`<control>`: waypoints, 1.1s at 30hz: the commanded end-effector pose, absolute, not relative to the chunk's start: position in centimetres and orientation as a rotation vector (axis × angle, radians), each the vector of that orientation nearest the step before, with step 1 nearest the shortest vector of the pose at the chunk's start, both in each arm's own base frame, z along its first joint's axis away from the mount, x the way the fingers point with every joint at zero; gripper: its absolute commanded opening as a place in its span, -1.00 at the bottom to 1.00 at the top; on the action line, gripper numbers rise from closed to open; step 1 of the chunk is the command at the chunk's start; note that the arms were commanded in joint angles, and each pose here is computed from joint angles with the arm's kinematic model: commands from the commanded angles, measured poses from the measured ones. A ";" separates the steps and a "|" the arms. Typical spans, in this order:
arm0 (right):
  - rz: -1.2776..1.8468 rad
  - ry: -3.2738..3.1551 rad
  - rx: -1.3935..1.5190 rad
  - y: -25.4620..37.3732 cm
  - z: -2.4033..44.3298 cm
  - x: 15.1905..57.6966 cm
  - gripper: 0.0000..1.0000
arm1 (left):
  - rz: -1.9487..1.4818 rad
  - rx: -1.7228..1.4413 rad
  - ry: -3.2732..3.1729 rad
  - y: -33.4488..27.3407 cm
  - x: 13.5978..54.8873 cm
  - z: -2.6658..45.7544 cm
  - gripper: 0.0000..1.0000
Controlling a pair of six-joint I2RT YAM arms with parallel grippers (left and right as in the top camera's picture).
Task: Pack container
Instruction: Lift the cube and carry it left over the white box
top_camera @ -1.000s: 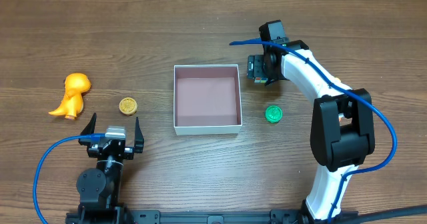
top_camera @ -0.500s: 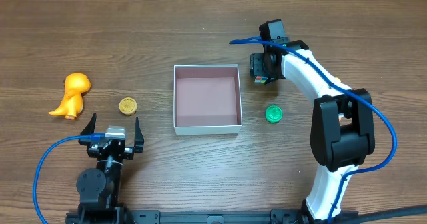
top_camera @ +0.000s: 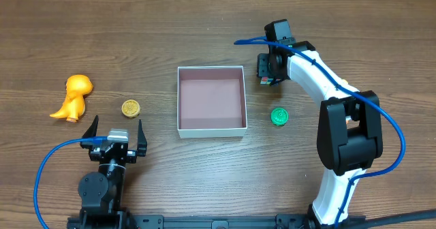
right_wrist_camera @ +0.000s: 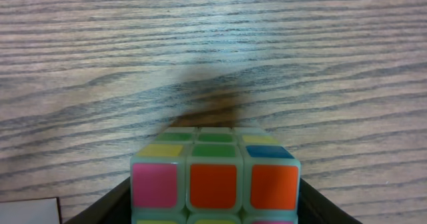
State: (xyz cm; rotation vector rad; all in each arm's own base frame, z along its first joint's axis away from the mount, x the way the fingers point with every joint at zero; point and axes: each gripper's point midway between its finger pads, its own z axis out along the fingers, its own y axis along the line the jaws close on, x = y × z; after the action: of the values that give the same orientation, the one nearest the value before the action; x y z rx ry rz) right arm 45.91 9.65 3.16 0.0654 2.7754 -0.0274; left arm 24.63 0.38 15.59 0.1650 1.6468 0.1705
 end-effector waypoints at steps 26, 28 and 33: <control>0.138 2.687 -0.059 14.4 22.0 47.1 0.01 | 0.178 0.141 1.652 0.8 24.6 15.4 1.00; 0.167 2.708 -0.073 15.5 22.5 46.0 -0.01 | 0.178 0.141 1.652 0.8 24.6 15.4 1.00; 0.179 2.771 -0.140 17.9 22.1 43.6 -0.02 | 0.178 0.141 1.652 0.8 24.6 15.4 1.00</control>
State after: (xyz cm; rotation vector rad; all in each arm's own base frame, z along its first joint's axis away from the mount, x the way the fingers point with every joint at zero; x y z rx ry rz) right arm 44.63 15.88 21.24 -0.1119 2.7703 0.1235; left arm 24.63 0.38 15.59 0.1650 1.6468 0.1705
